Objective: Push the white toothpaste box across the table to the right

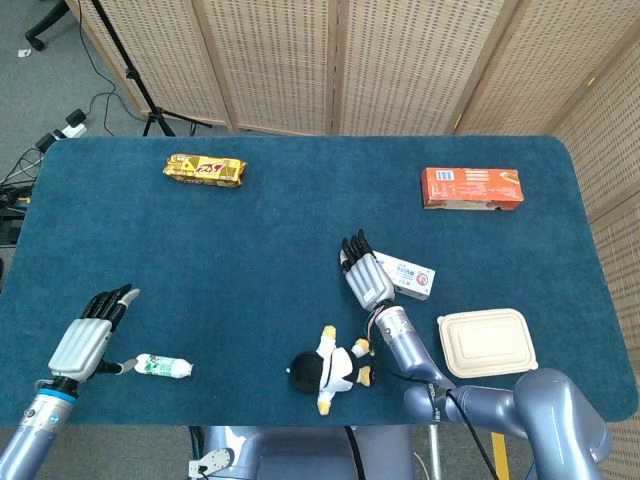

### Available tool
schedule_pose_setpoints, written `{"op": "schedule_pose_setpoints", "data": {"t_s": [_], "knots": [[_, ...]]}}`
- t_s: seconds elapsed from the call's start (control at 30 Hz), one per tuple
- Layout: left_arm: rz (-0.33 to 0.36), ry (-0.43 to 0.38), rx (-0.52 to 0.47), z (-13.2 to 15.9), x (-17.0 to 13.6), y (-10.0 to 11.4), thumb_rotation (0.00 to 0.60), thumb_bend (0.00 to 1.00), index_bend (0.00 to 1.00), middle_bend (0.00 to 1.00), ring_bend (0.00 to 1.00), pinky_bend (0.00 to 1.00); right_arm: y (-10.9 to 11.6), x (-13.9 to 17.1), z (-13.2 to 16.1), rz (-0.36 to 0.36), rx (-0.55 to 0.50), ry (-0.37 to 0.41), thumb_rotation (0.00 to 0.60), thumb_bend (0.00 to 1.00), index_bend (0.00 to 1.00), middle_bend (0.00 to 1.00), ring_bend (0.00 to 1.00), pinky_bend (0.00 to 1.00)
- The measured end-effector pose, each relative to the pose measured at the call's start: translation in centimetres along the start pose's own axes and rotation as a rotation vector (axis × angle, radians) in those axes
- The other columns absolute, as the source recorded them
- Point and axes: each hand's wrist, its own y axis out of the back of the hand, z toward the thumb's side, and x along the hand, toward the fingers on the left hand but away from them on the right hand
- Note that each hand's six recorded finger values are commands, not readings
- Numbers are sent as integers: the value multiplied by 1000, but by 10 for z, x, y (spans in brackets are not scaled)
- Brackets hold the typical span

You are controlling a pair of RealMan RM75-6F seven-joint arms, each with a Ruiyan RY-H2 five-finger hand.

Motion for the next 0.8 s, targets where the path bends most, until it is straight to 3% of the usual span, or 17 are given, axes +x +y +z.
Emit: {"op": "schedule_pose_setpoints", "data": {"t_s": [0.8], "knots": [[3, -1, 1, 0, 0, 0, 600, 0, 0, 0, 0, 0, -35, -5, -31, 71, 6, -67, 600, 853, 91, 0, 0, 7]]}}
